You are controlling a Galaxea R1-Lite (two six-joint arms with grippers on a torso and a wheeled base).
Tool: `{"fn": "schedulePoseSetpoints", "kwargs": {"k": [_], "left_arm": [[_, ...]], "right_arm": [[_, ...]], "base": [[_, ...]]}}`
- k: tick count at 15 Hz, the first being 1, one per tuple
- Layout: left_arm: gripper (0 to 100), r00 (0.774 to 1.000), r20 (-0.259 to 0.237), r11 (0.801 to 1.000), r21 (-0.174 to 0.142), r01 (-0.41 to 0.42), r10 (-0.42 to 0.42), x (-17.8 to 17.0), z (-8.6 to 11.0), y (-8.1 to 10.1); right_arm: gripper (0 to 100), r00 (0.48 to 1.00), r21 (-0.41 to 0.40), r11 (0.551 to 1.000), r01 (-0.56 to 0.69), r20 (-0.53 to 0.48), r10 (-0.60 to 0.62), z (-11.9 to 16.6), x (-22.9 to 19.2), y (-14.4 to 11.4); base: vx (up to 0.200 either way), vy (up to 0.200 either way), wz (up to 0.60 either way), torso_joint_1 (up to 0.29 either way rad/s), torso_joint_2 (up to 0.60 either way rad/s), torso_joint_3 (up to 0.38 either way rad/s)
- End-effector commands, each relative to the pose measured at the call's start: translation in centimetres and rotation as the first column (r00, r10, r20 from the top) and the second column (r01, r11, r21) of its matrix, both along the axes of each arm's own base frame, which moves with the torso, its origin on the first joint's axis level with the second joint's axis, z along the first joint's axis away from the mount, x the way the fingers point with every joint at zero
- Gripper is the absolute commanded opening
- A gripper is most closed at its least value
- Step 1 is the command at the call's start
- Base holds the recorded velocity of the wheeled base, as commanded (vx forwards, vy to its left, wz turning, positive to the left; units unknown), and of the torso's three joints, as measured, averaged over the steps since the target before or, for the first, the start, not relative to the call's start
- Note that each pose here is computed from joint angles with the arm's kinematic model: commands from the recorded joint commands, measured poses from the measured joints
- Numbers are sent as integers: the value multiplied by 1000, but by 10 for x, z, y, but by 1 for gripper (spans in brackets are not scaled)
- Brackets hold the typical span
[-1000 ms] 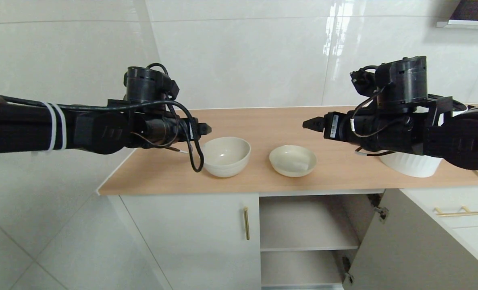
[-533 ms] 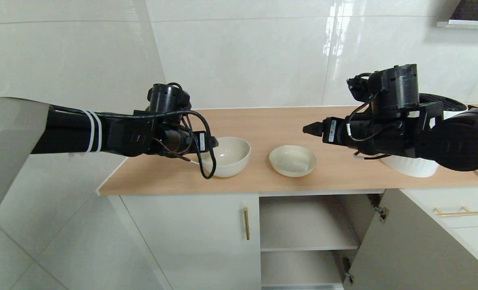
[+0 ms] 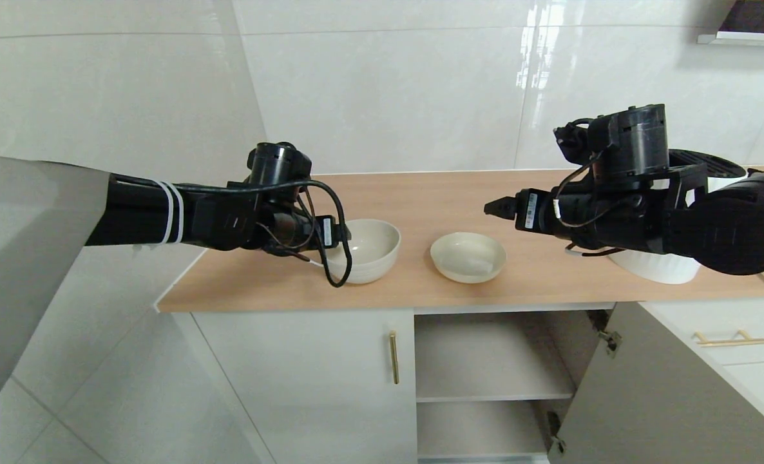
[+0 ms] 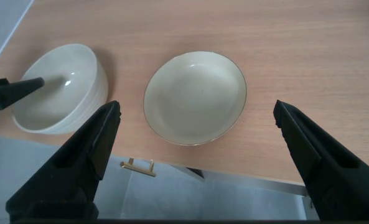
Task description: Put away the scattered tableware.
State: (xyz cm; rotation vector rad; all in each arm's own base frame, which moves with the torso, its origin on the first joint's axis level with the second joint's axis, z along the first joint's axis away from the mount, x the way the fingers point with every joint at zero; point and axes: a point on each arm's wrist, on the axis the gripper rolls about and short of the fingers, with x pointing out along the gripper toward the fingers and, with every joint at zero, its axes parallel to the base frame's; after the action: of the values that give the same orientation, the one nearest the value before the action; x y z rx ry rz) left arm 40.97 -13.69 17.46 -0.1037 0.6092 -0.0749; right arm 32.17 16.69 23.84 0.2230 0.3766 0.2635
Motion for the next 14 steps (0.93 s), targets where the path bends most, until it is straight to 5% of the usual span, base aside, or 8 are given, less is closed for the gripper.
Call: {"fn": "schedulePoseSetpoints", "kwargs": {"k": [1,2,9,14], "left_arm": [[100,1000,-5,1000,1,-1,1,2,-3,-1],[0,1000,-9,1000,3,-2,2,3,-5,0],[0,1000,-30,1000,10,-4,4,5,-12,0],[0,995,88,997,-68,-34,40,-28,48,10]], "right_arm": [[100,1000,1,1000,-1,2,1,1,-1,0],[100,1000,1,1000,-1,2,1,1,-1,0],[100,1000,1,1000,1,2,-1,1,0,0],[100,989,-85,995,46,-135,-57,-26,26,9]], "base": [[0,0,0,0,0,0],[0,0,0,0,0,0],[0,0,0,0,0,0],[0,0,0,0,0,0]]}}
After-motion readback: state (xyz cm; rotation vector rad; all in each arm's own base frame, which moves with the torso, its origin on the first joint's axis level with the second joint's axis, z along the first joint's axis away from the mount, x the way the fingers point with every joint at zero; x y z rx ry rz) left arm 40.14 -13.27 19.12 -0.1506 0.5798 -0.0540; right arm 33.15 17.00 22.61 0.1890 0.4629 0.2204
